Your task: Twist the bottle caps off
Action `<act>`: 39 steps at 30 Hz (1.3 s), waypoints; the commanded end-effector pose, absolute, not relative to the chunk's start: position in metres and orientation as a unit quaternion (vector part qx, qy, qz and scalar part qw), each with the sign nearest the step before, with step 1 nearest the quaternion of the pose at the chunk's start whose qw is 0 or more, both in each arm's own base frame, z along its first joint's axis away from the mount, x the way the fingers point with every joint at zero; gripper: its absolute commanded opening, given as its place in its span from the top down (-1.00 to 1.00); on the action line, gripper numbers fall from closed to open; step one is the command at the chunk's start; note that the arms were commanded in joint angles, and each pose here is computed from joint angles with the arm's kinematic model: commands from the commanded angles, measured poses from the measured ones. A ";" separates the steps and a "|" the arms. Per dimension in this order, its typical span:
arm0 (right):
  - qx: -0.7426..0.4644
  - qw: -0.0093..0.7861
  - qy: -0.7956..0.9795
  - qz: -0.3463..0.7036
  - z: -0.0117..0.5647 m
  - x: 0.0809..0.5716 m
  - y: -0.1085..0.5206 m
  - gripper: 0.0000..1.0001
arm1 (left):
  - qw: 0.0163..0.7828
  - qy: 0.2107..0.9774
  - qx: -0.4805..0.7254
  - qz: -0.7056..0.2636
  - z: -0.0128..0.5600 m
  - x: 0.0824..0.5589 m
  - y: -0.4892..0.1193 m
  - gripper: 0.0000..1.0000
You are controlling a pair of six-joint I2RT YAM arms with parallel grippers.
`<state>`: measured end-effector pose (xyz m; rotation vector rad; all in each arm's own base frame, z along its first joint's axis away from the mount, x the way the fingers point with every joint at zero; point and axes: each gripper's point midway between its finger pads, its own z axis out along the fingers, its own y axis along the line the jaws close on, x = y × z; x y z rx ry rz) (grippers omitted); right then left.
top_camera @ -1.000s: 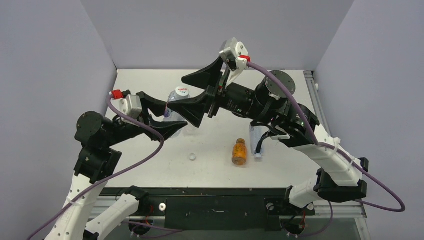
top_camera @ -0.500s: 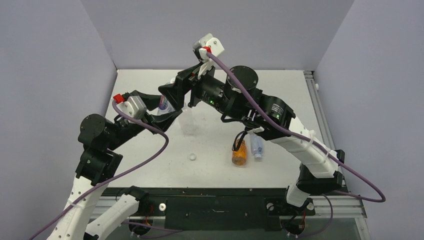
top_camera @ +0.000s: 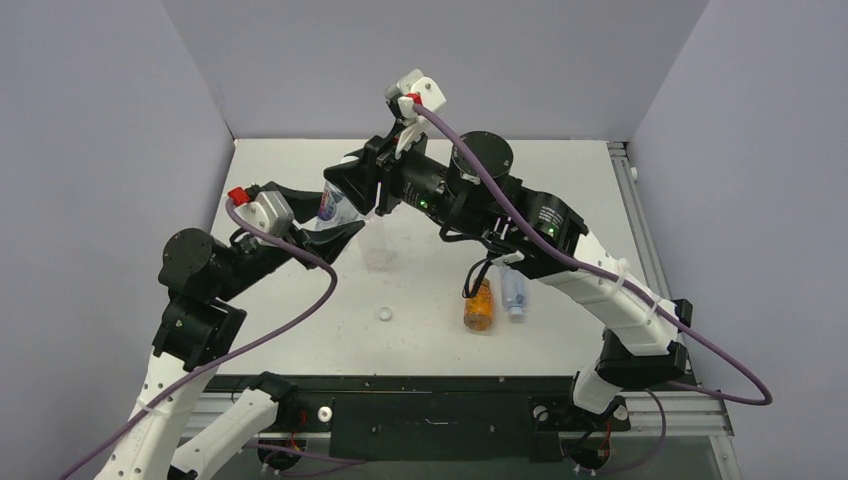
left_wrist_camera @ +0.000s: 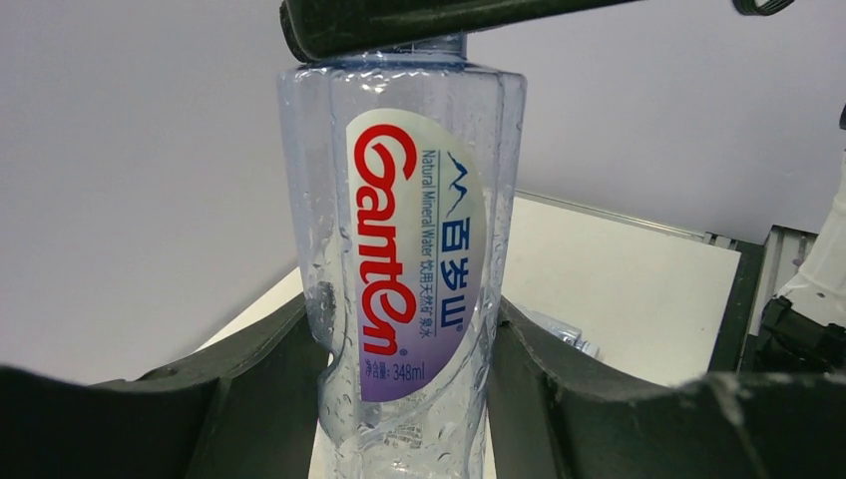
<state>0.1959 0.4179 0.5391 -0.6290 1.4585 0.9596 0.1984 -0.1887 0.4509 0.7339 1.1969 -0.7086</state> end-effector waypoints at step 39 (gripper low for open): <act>-0.191 0.663 0.631 0.354 0.571 0.202 0.384 -0.33 | 0.727 0.533 0.290 -0.322 0.463 0.204 -0.183 1.00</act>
